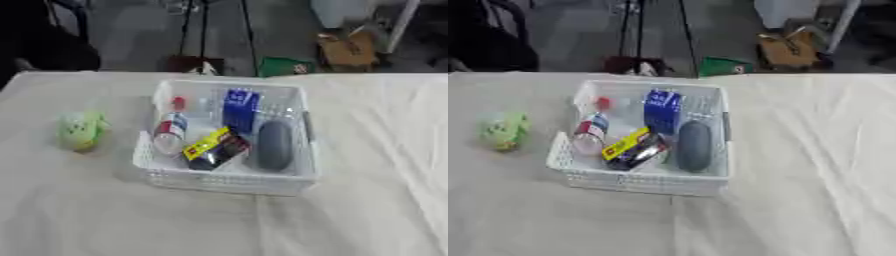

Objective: Pick up objects on the table and place them in the box.

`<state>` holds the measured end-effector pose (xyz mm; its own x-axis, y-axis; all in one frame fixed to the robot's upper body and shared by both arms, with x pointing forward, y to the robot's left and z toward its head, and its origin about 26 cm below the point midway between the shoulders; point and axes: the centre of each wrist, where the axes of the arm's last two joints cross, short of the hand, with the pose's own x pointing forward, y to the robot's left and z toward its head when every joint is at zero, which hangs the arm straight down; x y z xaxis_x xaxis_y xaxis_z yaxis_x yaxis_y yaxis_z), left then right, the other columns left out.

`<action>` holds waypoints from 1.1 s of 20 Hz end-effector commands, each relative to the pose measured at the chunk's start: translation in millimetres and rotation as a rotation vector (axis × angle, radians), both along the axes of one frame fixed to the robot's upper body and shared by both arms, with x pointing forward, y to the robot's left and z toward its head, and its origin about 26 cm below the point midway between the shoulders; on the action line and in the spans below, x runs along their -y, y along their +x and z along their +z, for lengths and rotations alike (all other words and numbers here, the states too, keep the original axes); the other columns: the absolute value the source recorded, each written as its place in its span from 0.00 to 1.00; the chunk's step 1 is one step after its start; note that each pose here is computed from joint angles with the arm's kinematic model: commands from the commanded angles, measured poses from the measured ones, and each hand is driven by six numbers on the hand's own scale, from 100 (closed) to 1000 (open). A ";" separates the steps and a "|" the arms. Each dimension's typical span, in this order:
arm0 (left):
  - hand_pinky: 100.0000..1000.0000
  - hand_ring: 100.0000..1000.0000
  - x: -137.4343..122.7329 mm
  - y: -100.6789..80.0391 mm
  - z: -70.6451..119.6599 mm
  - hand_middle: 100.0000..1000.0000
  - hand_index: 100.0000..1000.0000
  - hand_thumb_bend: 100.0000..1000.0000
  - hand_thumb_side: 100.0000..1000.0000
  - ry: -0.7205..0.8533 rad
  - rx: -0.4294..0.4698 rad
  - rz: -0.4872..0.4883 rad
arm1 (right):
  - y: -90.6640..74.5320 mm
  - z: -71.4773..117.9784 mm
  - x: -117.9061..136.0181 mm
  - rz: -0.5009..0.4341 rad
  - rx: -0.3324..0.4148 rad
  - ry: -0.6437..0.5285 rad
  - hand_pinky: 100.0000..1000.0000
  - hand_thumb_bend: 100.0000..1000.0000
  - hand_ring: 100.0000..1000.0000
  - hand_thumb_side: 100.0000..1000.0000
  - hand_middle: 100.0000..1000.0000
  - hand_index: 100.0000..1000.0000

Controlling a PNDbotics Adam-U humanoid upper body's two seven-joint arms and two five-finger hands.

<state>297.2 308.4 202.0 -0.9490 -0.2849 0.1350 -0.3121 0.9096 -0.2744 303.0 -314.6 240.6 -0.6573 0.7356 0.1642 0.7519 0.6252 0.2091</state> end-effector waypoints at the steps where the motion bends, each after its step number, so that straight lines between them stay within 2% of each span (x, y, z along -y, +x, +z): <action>1: 0.74 0.69 -1.3 -2.4 4.9 0.76 0.79 0.00 0.76 0.003 0.018 0.006 | -3.6 10.2 2.0 -0.003 0.029 -0.025 0.75 0.00 0.72 1.00 0.58 0.82; 8: 0.74 0.70 -3.0 -2.8 5.3 0.76 0.80 0.00 0.74 0.003 0.009 0.017 | -3.7 9.9 2.4 -0.004 0.029 -0.023 0.75 0.00 0.72 1.00 0.58 0.82; 9: 0.77 0.74 -8.0 -4.2 7.4 0.80 0.84 0.00 0.73 0.039 -0.007 0.041 | -3.7 10.0 2.5 -0.005 0.029 -0.025 0.75 0.00 0.72 1.00 0.58 0.82; 14: 0.83 0.82 -39.1 -14.7 25.5 0.86 0.91 0.00 0.69 0.325 -0.151 0.241 | -3.9 8.9 2.7 -0.003 0.021 -0.028 0.75 0.00 0.72 1.00 0.58 0.82; 16: 0.84 0.83 -44.0 -16.8 29.7 0.86 0.92 0.00 0.69 0.395 -0.192 0.300 | -4.0 8.7 2.7 -0.003 0.019 -0.029 0.75 0.00 0.72 1.00 0.58 0.82; 17: 0.85 0.85 -48.1 -18.8 33.3 0.89 0.97 0.00 0.67 0.459 -0.219 0.338 | -4.0 8.8 2.9 -0.004 0.019 -0.030 0.75 0.00 0.72 1.00 0.58 0.82; 19: 0.85 0.86 -55.6 -22.2 44.7 0.89 0.97 0.00 0.68 0.610 -0.291 0.435 | -4.1 8.3 2.9 -0.003 0.017 -0.031 0.75 0.00 0.72 1.00 0.58 0.82; 22: 0.86 0.88 -58.1 -23.7 58.4 0.92 1.00 0.00 0.69 0.780 -0.364 0.530 | -4.1 7.5 2.4 -0.001 0.012 -0.033 0.75 0.00 0.72 1.00 0.58 0.82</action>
